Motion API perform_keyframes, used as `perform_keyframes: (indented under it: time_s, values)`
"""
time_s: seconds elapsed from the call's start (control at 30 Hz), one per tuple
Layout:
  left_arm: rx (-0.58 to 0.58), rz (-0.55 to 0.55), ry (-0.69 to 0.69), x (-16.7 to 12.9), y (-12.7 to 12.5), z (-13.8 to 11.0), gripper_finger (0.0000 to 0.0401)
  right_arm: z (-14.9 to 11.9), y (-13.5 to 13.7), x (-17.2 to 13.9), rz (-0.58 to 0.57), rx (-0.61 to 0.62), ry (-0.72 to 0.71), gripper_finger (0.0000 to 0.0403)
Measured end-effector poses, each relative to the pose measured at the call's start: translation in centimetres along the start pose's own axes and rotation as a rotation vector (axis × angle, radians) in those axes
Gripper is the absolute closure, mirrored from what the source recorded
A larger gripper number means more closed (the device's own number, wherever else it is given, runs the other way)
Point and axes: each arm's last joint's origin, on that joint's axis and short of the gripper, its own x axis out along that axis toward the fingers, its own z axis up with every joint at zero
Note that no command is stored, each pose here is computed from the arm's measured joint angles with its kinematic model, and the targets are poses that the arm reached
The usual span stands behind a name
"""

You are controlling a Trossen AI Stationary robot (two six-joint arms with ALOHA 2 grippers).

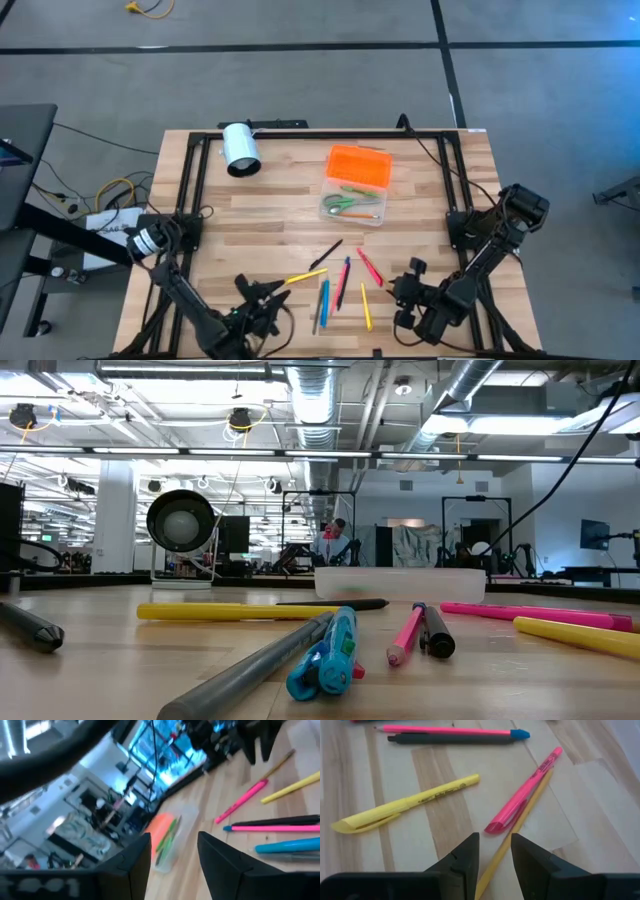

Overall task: Pick & place school supplies into a supply box
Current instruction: Put the yellow pencil into the supply box

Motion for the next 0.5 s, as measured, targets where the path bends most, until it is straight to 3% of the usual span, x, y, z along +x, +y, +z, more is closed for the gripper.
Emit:
perform_keyframes:
  time_s: [0.17, 0.33, 0.5]
  values:
    - [-0.027, -0.057, 0.102, 2.4, -1.0, 0.9, 0.0259, 0.2, -0.1, 0.2, -0.008, -0.011, 0.0, 0.0296]
    - [0.088, -0.143, 0.08, 3.4, -2.1, 3.0, 0.0259, 0.1, -0.1, 0.1, -0.008, -0.015, 0.001, 0.0296]
    - [0.138, -0.462, -0.05, 4.9, -3.0, 5.7, 0.0259, 0.1, -0.1, 0.1, -0.005, 0.011, 0.005, 0.0296]
